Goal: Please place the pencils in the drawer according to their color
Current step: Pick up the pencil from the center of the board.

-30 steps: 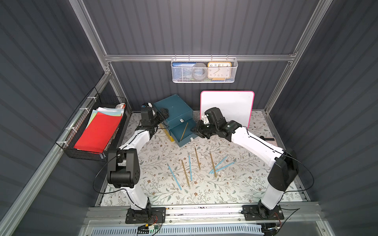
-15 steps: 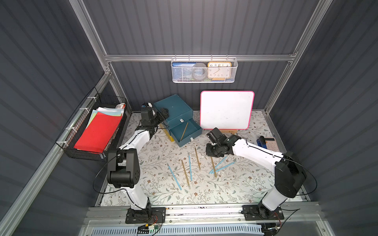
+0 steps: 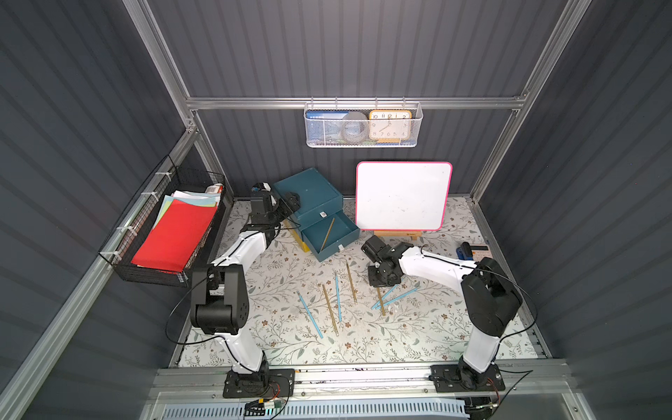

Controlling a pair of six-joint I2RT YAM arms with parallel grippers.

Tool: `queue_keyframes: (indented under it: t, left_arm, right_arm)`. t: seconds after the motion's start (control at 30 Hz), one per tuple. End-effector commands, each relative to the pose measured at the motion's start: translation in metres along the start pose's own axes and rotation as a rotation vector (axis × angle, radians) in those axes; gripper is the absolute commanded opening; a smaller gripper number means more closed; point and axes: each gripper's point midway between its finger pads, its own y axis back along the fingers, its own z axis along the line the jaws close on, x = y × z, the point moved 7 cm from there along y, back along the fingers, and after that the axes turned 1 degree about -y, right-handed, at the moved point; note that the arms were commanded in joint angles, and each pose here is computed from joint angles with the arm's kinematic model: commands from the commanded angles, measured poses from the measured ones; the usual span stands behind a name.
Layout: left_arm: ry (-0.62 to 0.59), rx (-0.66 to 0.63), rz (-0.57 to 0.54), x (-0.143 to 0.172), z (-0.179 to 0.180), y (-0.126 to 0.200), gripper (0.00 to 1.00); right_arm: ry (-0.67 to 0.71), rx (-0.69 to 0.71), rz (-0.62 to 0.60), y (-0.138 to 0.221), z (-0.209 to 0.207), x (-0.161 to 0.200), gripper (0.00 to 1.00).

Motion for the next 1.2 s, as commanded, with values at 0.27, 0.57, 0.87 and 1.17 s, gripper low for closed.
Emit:
queue_keyframes:
  t: [0.27,0.57,0.87,1.17]
  left_arm:
    - [-0.022,0.015,-0.006,-0.004,-0.008,0.003,1.0]
    - [-0.022,0.02,-0.01,-0.006,-0.01,0.004,1.0]
    - [-0.021,0.02,-0.01,-0.005,-0.009,0.003,1.0]
    - [-0.02,0.022,-0.011,-0.005,-0.01,0.004,1.0]
  right_arm:
    - [0.04,0.04,0.074,-0.022,-0.001,0.009,0.24]
    - [0.04,0.035,0.103,-0.032,0.002,0.011,0.12]
    - [0.033,0.021,0.102,-0.027,0.002,0.011,0.0]
    - [-0.002,-0.098,0.063,0.009,0.011,0.005,0.0]
